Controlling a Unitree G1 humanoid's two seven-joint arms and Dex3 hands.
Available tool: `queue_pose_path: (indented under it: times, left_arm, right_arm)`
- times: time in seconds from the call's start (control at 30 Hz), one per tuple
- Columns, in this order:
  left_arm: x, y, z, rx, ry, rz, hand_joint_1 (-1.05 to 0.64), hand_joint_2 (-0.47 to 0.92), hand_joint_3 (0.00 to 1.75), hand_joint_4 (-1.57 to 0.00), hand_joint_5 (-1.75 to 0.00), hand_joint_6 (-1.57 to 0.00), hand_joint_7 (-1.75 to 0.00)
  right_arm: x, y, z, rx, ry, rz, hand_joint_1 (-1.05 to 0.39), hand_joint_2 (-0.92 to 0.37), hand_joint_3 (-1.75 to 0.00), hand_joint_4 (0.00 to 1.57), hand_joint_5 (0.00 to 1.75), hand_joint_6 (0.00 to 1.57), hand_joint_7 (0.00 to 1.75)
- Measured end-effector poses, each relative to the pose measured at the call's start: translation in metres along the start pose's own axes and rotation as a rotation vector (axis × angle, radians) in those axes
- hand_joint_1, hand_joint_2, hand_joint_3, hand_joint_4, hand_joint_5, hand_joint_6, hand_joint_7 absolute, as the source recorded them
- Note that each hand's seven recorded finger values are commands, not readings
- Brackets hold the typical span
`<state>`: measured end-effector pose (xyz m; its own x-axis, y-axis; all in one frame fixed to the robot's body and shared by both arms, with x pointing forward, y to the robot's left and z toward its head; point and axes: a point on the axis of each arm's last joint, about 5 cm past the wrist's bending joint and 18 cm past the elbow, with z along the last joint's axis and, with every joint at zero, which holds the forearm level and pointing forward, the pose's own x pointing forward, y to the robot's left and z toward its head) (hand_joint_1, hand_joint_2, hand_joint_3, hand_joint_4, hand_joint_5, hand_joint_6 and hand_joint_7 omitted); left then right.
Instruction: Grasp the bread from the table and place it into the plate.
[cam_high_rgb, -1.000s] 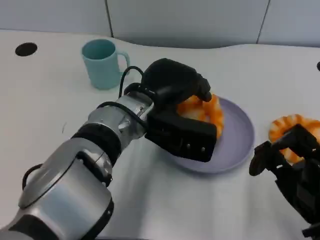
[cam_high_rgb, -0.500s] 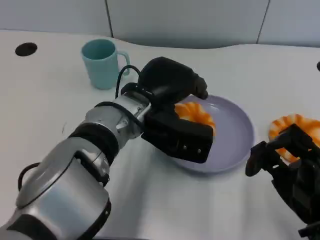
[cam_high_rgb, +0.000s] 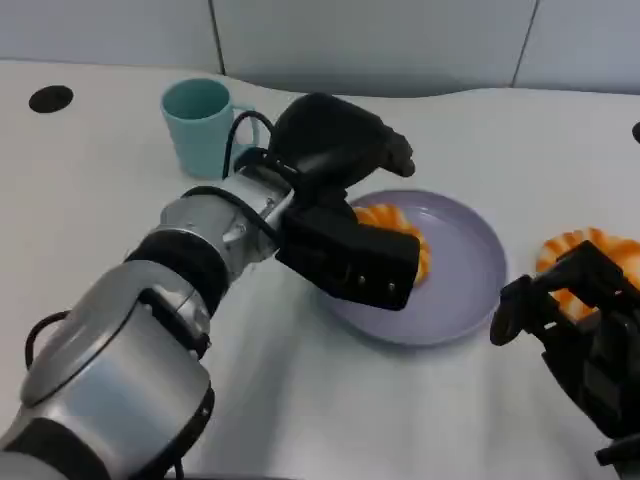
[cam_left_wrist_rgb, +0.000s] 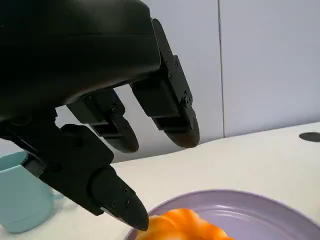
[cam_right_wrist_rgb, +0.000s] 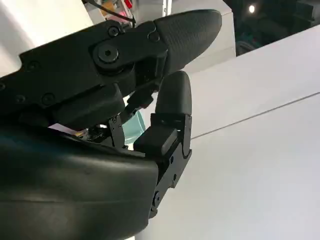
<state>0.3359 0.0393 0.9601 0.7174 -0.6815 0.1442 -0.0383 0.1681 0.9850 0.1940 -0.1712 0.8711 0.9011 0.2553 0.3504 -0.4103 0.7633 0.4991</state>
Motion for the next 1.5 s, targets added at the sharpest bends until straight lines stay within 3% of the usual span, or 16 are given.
queue_pose_path:
  times: [0.2,0.3,0.43,0.53,0.67,0.73,0.87,0.93,1.07,1.2,1.3,1.33,1.4,1.43,1.47,1.5]
  left_arm:
    - [-0.002,0.002,-0.004,-0.002,0.002,0.005,-0.32,0.56,0.00,-1.00,0.00,-0.97,0.00]
    - [-0.009,0.010,-0.019,-0.001,0.001,0.048,-0.28,0.56,0.00,-0.97,0.00,-0.94,0.00]
    - [-0.029,0.020,-0.049,-0.002,0.057,0.094,-0.24,0.56,0.00,-0.95,0.00,-0.94,-0.01]
    - [-0.044,0.015,-0.061,-0.018,0.099,0.084,-0.24,0.56,0.00,-0.95,0.00,-0.94,-0.01]
    - [-0.047,0.011,-0.062,-0.028,0.102,0.076,-0.24,0.56,0.00,-0.95,0.00,-0.95,-0.01]
    - [-0.046,0.011,-0.060,-0.032,0.096,0.081,-0.12,0.61,0.02,-0.94,0.00,-0.93,0.00]
    - [-0.058,0.007,-0.063,-0.289,0.121,0.174,-0.05,0.64,0.03,-0.93,0.00,-0.93,0.00]
    - [-0.066,0.002,-0.067,-0.331,0.148,0.170,-0.03,0.74,0.08,-0.91,0.00,-0.89,0.00]
    - [-0.082,-0.007,-0.071,-0.701,0.200,0.208,-0.07,0.82,0.15,-0.91,0.00,-0.84,0.00]
    - [-0.098,-0.021,-0.072,-0.989,0.182,0.221,-0.08,0.81,0.17,-0.91,-0.01,-0.83,0.00]
    - [-0.101,-0.018,-0.074,-1.023,0.158,0.228,-0.08,0.80,0.19,-0.91,-0.01,-0.83,0.00]
    - [-0.101,-0.017,-0.075,-1.027,0.151,0.235,-0.23,0.85,0.43,-0.90,0.00,-0.78,0.00]
    - [-0.100,-0.020,-0.076,-1.214,0.177,0.256,-0.32,0.89,0.62,-0.91,-0.01,-0.72,0.00]
    - [-0.101,-0.026,-0.076,-1.336,0.193,0.262,-0.36,0.90,0.68,-0.95,-0.05,-0.73,-0.02]
    - [-0.103,-0.033,-0.075,-1.464,0.210,0.259,-0.40,0.91,0.77,-0.63,-0.85,-0.57,-0.45]
    - [-0.105,-0.041,-0.073,-1.585,0.228,0.244,-0.43,0.92,0.82,-0.42,-1.38,-0.25,-1.16]
  right_arm:
    - [0.001,-0.0001,-0.001,0.000,0.003,0.001,-0.57,-0.92,-0.06,0.57,1.74,0.73,1.14]
    - [0.002,0.0001,-0.001,-0.006,-0.003,0.001,-0.56,-0.92,-0.05,0.57,1.74,0.72,1.13]
    - [0.003,0.0007,-0.002,-0.002,-0.004,-0.001,-0.56,-0.92,-0.04,0.57,1.74,0.73,1.12]
    - [0.004,0.0012,-0.002,-0.002,-0.003,-0.005,-0.56,-0.92,-0.04,0.57,1.74,0.73,1.12]
    - [0.006,0.0030,-0.003,0.003,-0.004,0.004,-0.56,-0.92,-0.04,0.57,1.74,0.73,1.12]
    - [0.006,0.0032,-0.003,0.004,-0.004,0.004,-0.56,-0.92,-0.04,0.57,1.74,0.74,1.13]
    - [0.006,0.0005,-0.004,0.003,0.001,-0.010,-0.56,-0.92,-0.05,0.58,1.74,0.74,1.14]
    - [0.006,-0.0009,-0.003,-0.001,0.003,-0.016,-0.55,-0.92,-0.04,0.57,1.74,0.73,1.14]
    - [0.005,-0.0025,-0.004,0.005,0.007,-0.016,-0.55,-0.92,-0.04,0.56,1.74,0.72,1.12]
    - [0.003,-0.0055,-0.005,0.012,0.024,-0.014,-0.55,-0.92,-0.04,0.56,1.74,0.73,1.11]
    - [0.003,-0.0059,-0.004,0.013,0.027,-0.013,-0.55,-0.92,-0.04,0.56,1.73,0.73,1.11]
    - [0.003,-0.0059,-0.005,0.014,0.027,-0.011,-0.55,-0.92,-0.05,0.57,1.74,0.74,1.12]
    - [0.001,-0.0066,-0.004,0.011,0.032,-0.016,-0.55,-0.92,-0.07,0.56,1.74,0.74,1.14]
    - [0.000,-0.0072,-0.005,0.009,0.036,-0.019,-0.55,-0.92,-0.09,0.55,1.74,0.71,1.17]
    - [-0.001,-0.0086,-0.005,0.006,0.045,-0.023,-0.55,-0.92,-0.10,0.54,1.74,0.69,1.23]
    - [-0.003,-0.0107,-0.005,0.003,0.056,-0.028,-0.55,-0.92,-0.10,0.54,1.74,0.67,1.25]
